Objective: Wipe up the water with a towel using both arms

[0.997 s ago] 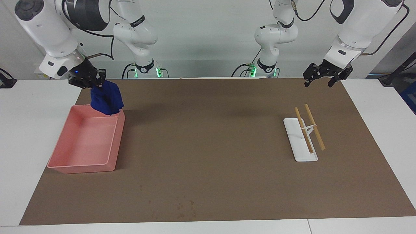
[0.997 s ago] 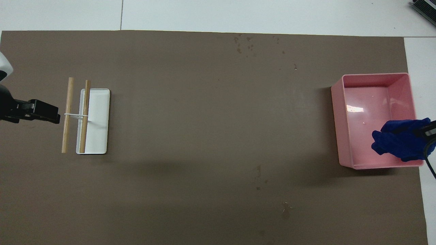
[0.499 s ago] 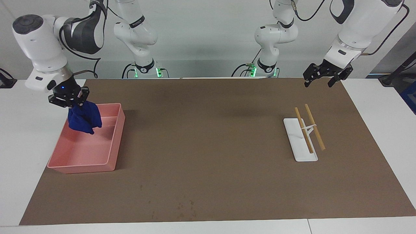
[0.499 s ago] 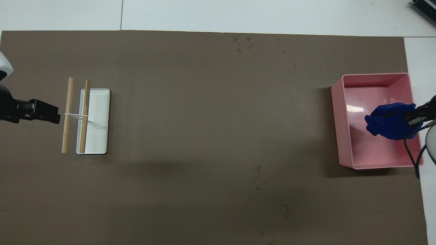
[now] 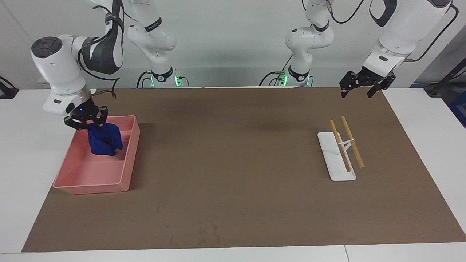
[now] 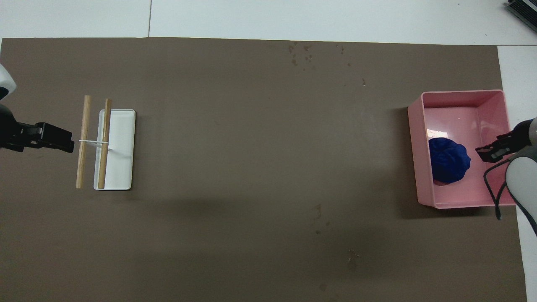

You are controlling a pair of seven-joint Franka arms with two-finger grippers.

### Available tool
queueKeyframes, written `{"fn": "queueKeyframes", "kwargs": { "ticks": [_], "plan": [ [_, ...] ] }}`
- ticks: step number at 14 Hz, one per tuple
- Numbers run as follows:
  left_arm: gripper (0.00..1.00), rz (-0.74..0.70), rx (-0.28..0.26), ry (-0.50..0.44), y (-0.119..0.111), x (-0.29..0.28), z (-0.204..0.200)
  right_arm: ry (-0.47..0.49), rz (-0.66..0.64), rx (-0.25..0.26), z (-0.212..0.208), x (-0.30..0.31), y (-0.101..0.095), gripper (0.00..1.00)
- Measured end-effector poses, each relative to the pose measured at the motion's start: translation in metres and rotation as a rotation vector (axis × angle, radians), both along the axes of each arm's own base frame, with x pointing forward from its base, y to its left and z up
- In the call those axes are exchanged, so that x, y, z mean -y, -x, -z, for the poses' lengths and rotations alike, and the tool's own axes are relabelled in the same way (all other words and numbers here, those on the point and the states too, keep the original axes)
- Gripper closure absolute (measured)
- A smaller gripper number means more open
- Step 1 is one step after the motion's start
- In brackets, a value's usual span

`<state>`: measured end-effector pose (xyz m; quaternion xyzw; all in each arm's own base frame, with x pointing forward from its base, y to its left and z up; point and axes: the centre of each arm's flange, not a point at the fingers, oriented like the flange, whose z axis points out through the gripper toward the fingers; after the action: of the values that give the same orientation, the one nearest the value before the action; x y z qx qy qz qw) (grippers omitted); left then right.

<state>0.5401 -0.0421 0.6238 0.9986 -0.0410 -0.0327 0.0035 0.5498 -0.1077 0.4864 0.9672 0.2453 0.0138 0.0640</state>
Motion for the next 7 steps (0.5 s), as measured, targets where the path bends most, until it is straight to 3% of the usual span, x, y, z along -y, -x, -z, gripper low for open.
{"fn": "queueKeyframes", "kwargs": {
  "ticks": [3, 7],
  "plan": [
    [0.00, 0.000, 0.000, 0.000, 0.000, 0.000, 0.000, 0.003, -0.006, 0.005, -0.014, -0.004, -0.002, 0.01],
    [0.00, 0.000, 0.000, 0.000, 0.000, 0.000, 0.000, -0.030, 0.009, -0.006, -0.083, -0.026, 0.001, 0.00]
  ]
}}
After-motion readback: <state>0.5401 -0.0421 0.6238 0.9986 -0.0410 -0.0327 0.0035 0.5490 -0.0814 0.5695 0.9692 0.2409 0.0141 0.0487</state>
